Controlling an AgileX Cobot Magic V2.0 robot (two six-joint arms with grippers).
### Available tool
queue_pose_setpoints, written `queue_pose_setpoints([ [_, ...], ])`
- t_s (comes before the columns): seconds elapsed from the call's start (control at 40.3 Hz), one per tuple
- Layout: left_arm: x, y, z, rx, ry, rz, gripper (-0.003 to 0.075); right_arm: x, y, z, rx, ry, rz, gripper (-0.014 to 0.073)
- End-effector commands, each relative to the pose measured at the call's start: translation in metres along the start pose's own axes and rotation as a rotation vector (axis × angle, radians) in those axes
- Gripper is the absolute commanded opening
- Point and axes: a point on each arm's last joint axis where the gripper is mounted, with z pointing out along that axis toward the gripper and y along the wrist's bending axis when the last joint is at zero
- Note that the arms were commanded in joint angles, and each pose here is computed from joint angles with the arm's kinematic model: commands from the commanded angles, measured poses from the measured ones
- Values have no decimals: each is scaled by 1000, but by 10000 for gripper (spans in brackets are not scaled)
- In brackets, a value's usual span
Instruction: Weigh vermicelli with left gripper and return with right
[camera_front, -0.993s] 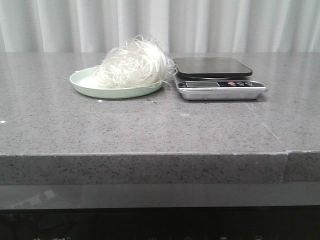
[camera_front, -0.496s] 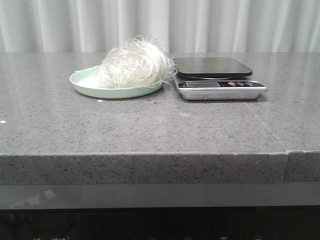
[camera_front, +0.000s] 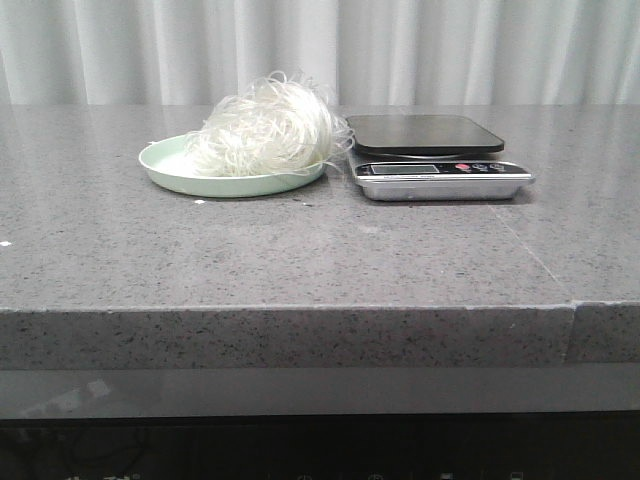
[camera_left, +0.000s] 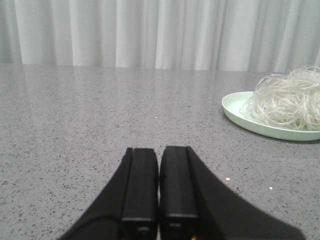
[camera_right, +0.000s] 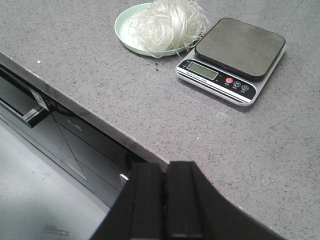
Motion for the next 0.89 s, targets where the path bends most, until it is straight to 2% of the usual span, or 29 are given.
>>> queue_pose_setpoints([
  [0.0,1,0,-1,15,-95,-11,155,-11,-1,-3,13,-75,-4,141],
  [0.868,1,-1,-1,16,-100,-7,155,-11,-1,-3,13,-75,-4,141],
])
